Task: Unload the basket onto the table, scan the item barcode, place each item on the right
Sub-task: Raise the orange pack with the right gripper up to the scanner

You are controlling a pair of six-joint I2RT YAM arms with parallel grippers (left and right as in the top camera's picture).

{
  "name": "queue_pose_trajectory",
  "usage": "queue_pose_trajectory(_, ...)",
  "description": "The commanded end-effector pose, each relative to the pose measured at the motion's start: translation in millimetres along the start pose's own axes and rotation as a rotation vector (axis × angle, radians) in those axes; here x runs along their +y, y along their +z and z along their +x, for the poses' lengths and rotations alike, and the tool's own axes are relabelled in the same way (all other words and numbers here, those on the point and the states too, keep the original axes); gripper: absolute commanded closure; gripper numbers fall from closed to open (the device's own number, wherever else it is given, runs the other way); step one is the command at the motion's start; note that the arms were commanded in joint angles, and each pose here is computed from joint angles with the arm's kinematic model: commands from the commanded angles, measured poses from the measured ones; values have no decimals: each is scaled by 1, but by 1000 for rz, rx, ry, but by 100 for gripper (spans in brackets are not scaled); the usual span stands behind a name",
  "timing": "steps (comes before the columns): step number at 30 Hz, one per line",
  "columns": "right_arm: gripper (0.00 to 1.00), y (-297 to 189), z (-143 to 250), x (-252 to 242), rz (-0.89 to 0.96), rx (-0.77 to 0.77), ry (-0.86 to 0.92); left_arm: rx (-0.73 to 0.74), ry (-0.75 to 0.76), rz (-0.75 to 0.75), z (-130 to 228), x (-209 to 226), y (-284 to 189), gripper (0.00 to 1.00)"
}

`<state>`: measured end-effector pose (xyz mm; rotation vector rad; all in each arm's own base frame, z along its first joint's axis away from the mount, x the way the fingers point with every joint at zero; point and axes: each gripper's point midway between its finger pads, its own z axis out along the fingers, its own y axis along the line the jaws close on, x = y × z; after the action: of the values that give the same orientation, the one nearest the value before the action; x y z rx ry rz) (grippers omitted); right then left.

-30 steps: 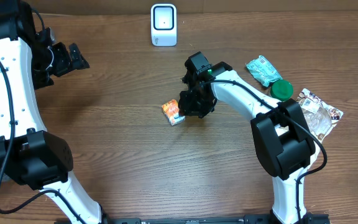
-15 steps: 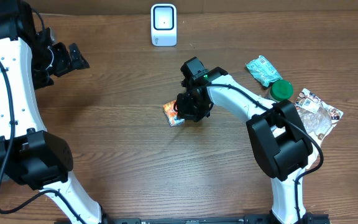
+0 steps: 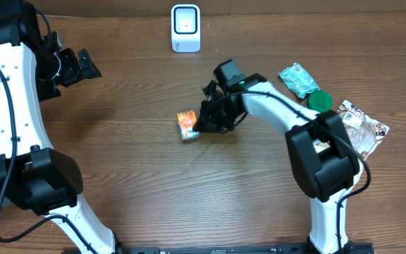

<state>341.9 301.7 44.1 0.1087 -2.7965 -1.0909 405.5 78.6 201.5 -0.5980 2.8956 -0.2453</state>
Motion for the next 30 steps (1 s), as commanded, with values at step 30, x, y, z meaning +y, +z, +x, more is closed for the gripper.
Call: queue_pose_trajectory(30, 96, -188, -35, 147, -813, 49, -126, -28, -5, 0, -3, 0, -9, 0)
